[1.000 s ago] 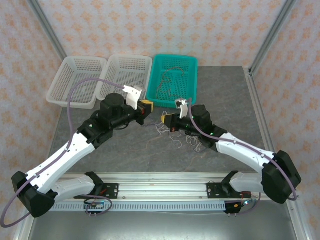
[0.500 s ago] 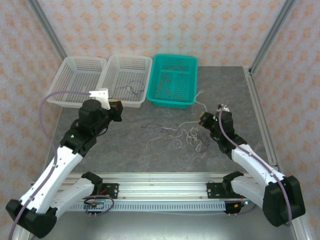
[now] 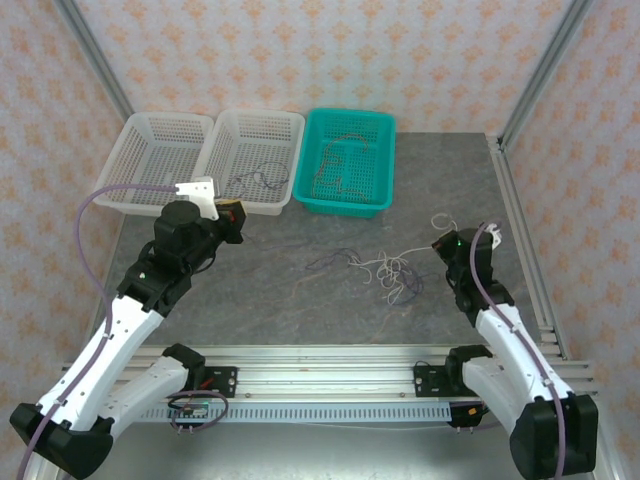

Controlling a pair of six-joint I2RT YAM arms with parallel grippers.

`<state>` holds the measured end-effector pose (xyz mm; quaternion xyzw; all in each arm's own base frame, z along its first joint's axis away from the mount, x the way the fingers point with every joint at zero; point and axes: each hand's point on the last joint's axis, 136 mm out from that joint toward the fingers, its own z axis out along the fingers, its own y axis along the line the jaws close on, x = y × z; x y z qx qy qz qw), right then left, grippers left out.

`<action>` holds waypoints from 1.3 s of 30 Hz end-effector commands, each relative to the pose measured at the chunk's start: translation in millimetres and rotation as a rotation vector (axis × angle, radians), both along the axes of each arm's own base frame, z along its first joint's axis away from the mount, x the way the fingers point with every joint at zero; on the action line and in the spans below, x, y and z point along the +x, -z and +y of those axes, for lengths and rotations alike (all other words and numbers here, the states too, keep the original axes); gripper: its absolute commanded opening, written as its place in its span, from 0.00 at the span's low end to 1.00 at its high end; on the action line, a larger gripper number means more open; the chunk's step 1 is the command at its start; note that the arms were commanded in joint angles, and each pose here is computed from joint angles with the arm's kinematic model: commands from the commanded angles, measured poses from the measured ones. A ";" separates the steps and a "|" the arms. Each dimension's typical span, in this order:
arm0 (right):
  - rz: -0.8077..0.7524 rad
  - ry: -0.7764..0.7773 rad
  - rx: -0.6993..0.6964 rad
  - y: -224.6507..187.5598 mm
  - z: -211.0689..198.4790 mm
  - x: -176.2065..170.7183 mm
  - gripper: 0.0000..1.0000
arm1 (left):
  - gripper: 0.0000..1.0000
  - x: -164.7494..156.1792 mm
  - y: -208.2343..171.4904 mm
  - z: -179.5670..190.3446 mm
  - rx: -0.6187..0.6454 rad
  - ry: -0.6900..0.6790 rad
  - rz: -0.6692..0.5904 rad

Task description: Untangle the cables

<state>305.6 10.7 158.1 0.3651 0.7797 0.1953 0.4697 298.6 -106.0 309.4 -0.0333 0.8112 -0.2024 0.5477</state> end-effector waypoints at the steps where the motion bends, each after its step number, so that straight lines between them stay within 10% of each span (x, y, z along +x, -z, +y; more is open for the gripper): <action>1: 0.004 -0.155 -0.051 -12.0 24.7 5.7 0.00 | 0.00 3.1 -23.3 -7.9 -0.048 0.032 -0.060; 10: 0.371 -0.129 -0.296 81.2 17.3 -17.0 0.00 | 0.00 20.1 -195.2 10.9 0.017 -0.071 -0.332; 21: 0.416 -0.110 -0.300 90.1 15.3 -15.5 0.00 | 0.00 42.3 -357.8 -6.0 0.001 -0.031 -0.659; 32: 0.474 0.038 -0.331 99.2 -20.6 -41.8 0.00 | 0.00 67.7 -423.5 49.9 -0.094 -0.184 -0.852; 39: 0.424 0.078 -0.303 96.1 -28.2 -44.1 0.00 | 0.00 88.8 -405.6 58.0 -0.211 -0.129 -0.765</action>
